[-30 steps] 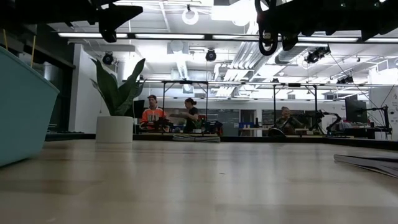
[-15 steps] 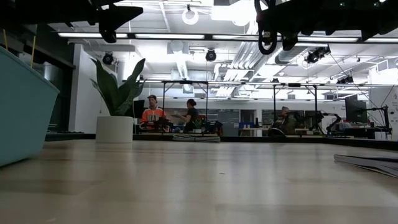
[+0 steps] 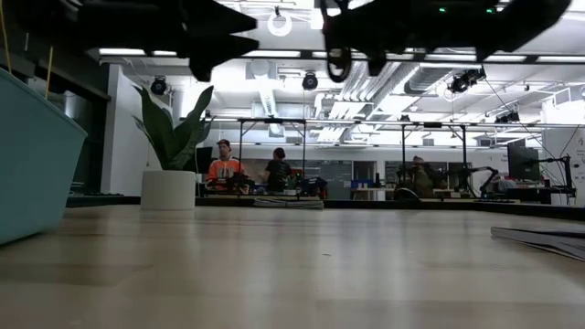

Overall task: Pick and place USB-C Cables
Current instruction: Put the black USB cable into the green bin

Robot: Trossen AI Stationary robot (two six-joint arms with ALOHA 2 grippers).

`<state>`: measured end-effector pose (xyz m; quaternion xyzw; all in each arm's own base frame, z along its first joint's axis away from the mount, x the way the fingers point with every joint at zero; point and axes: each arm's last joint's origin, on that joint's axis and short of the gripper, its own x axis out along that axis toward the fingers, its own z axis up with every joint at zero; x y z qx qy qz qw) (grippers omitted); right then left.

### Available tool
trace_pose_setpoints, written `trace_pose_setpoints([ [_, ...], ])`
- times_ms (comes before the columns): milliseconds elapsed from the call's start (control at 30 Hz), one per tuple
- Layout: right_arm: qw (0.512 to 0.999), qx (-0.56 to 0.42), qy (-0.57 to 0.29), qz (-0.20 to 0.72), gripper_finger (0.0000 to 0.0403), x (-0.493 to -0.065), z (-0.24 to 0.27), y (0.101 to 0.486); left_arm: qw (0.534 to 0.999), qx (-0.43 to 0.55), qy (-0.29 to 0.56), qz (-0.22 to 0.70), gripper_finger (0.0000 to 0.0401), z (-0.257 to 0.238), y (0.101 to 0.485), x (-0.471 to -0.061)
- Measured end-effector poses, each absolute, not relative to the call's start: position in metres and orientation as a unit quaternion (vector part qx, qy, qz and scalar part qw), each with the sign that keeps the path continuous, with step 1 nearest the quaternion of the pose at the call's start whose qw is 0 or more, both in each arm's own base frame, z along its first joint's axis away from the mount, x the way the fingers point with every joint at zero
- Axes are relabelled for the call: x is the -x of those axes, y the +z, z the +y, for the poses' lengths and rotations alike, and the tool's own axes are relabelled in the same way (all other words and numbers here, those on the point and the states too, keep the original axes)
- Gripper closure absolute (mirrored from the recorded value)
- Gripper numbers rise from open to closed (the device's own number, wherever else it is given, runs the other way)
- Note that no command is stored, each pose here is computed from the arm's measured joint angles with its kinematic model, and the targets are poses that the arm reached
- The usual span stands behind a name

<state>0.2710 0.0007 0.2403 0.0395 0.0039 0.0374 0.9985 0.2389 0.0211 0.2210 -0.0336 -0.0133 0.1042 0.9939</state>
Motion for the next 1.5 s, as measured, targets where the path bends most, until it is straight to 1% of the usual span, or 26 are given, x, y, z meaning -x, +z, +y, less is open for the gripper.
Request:
trace_pose_setpoints([
  [200,0.998,-0.037,0.05,0.021,0.0359,-0.299,0.001,0.237,0.995,0.033,0.091,-0.003,0.0209,0.017,0.223,-0.266],
  [333,0.995,-0.039,0.088,0.026,0.0359,-0.31,0.004,0.235,0.997,0.016,0.08,0.002,0.0209,0.012,0.223,-0.277],
  [467,0.994,-0.042,0.096,0.03,0.0359,-0.319,0.005,0.233,0.997,0.015,0.071,0.006,0.0209,0.007,0.223,-0.285],
  [833,0.993,-0.042,0.101,0.033,0.0359,-0.321,0.008,0.229,0.999,0.017,0.046,0.004,0.0209,-0.002,0.225,-0.289],
  [967,0.993,-0.041,0.102,0.029,0.0359,-0.321,0.008,0.23,0.998,0.037,0.043,-0.013,0.0209,-0.002,0.226,-0.29],
  [1200,0.991,-0.044,0.122,0.039,0.0359,-0.331,0.01,0.22,0.998,0.023,0.043,-0.03,0.0209,-0.003,0.21,-0.304],
  [1500,0.988,-0.048,0.136,0.048,0.0359,-0.339,0.012,0.225,0.998,0.027,0.034,-0.043,0.0209,-0.006,0.215,-0.307],
])
